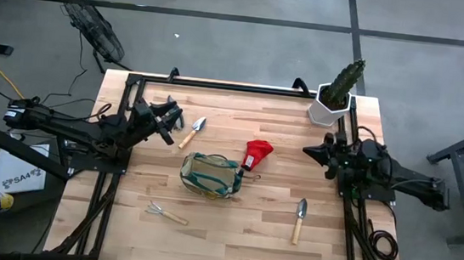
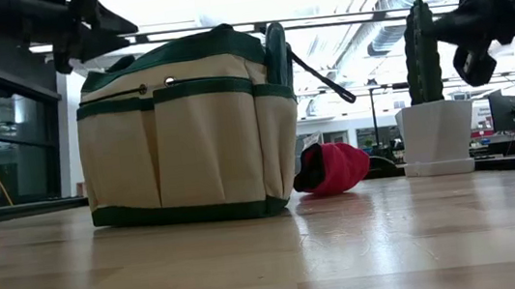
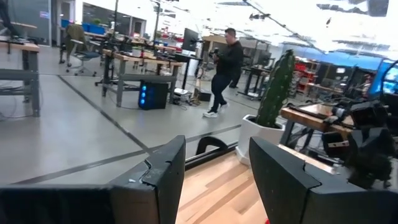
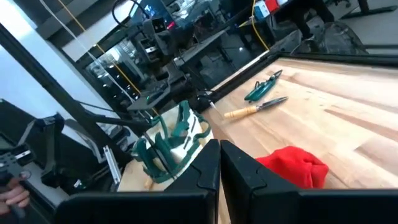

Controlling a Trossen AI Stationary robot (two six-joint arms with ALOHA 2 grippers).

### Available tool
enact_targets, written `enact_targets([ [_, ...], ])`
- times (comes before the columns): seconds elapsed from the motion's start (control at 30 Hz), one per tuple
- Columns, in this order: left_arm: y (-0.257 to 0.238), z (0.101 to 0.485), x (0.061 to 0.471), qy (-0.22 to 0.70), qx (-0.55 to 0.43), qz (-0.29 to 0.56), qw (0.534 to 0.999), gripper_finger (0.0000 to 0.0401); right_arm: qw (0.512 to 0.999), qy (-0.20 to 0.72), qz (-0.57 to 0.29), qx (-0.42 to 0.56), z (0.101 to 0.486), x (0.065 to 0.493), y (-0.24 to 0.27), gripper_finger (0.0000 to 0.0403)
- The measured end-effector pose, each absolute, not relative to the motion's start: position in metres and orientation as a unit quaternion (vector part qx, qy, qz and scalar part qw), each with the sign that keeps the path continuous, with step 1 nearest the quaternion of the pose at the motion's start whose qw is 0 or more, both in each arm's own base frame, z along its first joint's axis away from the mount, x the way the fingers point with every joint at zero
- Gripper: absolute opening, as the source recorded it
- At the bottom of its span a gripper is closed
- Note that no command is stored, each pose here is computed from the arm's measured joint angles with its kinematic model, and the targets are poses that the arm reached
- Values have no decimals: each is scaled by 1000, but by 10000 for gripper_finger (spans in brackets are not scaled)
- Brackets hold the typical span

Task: Pick & Place Garden tools in Gardening bag
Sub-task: Put the shear green scissors into the gardening bag

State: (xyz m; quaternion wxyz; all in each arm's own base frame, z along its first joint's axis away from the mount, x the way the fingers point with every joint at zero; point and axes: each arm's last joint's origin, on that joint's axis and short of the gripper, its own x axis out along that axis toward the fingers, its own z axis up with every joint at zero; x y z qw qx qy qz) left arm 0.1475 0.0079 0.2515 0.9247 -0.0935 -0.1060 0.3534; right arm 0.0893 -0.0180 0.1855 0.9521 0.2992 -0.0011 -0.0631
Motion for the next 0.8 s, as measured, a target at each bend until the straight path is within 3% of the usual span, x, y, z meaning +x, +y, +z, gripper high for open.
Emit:
enact_targets([
  [0.53, 11, 248, 145, -93, -117, 434, 889, 174, 947, 18, -74, 312, 178, 91, -19, 4],
  [0.8, 21, 289, 149, 55, -114, 469, 874, 174, 947, 18, -74, 313, 178, 91, -19, 4],
])
